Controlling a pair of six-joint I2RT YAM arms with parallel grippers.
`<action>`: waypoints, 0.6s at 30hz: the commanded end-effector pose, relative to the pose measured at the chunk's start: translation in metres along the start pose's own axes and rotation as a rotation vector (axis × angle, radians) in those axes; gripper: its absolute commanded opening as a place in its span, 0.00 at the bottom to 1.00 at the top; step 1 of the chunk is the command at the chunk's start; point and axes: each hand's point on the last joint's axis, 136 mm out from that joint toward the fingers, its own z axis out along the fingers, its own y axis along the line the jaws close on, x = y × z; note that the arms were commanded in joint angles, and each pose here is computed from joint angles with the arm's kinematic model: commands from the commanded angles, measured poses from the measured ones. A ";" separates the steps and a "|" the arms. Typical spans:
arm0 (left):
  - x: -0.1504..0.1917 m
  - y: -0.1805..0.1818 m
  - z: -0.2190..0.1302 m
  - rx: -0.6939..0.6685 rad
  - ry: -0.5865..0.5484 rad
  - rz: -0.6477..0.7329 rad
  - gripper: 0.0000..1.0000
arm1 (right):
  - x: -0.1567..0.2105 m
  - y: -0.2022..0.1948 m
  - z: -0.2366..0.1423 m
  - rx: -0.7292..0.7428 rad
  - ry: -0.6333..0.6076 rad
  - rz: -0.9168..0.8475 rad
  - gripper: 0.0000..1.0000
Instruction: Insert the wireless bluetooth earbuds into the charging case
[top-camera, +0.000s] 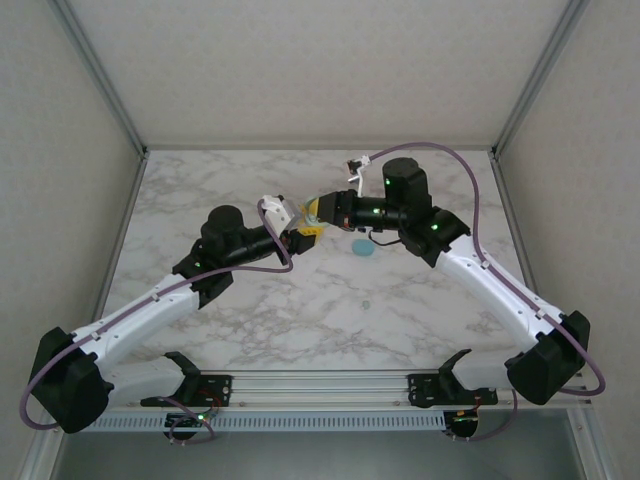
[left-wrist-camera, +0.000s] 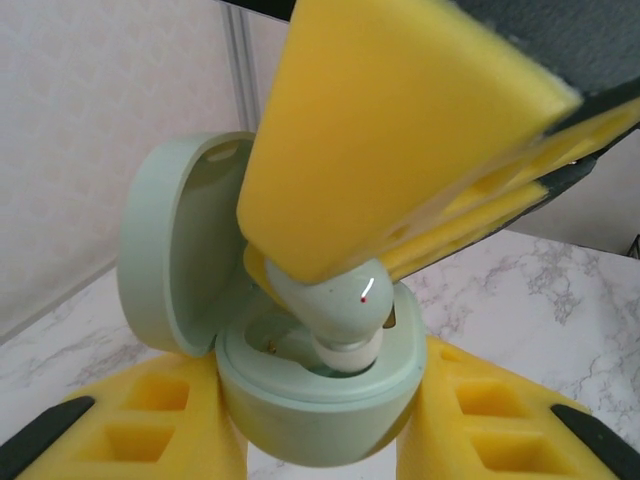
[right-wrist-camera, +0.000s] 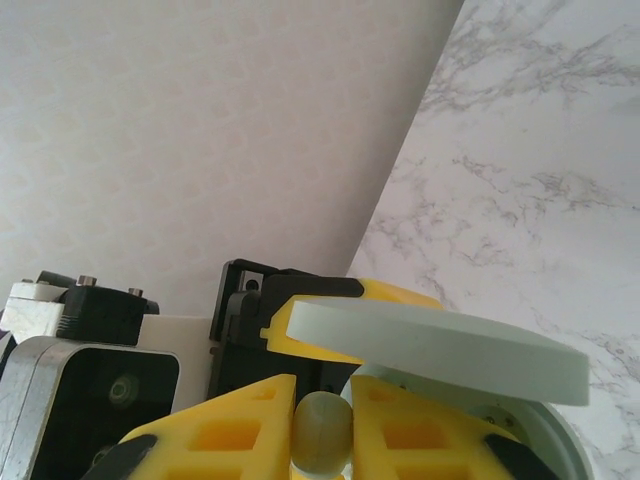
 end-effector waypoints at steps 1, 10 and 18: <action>-0.027 0.001 -0.001 -0.023 -0.100 0.019 0.21 | 0.012 -0.011 0.007 0.071 0.046 -0.001 0.21; -0.029 0.003 -0.003 -0.036 -0.109 0.022 0.21 | 0.013 -0.018 0.004 0.128 0.039 -0.010 0.21; -0.031 0.002 -0.002 -0.030 -0.109 0.024 0.21 | 0.012 -0.020 0.000 0.162 0.032 -0.013 0.27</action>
